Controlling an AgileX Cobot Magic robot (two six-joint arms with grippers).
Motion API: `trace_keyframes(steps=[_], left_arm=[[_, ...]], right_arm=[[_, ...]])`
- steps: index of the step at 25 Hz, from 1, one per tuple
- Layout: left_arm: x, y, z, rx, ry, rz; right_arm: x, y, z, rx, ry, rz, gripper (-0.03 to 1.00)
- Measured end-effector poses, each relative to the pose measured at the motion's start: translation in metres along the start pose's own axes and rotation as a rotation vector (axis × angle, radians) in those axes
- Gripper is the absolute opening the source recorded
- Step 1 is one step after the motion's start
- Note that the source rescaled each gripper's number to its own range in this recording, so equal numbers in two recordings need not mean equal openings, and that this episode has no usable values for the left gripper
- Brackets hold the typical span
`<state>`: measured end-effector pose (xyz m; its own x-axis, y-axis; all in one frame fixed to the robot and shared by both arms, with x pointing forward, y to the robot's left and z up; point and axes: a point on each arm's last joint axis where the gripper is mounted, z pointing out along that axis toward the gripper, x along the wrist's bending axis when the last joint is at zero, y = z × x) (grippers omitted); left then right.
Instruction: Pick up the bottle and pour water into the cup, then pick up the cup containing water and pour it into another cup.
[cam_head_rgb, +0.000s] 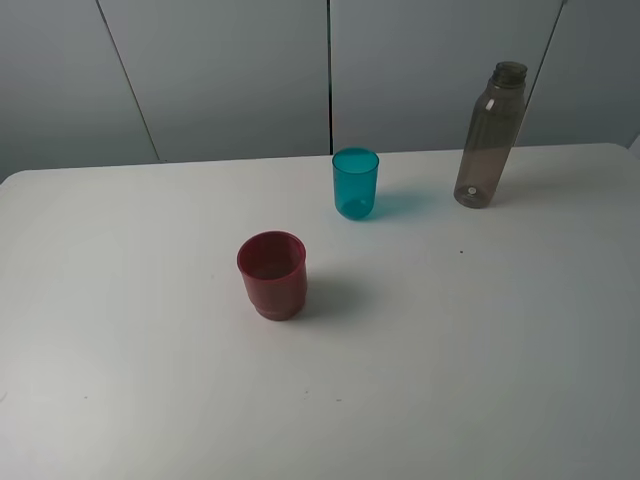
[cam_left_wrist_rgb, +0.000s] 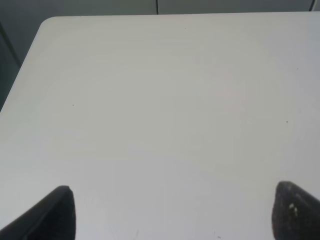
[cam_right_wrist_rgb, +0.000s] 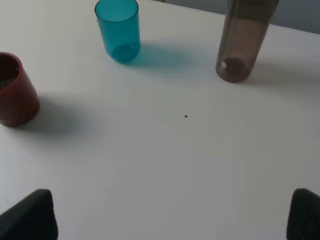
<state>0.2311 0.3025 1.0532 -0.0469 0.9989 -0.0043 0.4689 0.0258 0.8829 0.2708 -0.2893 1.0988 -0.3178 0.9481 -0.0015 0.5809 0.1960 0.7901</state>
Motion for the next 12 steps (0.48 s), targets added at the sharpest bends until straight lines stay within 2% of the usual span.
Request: trace_keyframes(steps=[4,9,12], left_arm=[[0.0,0.0,0.0,0.0,0.0,0.0],[0.0,0.0,0.0,0.0,0.0,0.0],[0.0,0.0,0.0,0.0,0.0,-0.002]], right_arm=[[-0.001,-0.021,-0.01,-0.052,0.001,0.002,0.99],[0.002,-0.045,-0.003,-0.07,0.03,0.032,0.99],[0.003,-0.055,0.005,-0.075,0.003,0.075,0.99]])
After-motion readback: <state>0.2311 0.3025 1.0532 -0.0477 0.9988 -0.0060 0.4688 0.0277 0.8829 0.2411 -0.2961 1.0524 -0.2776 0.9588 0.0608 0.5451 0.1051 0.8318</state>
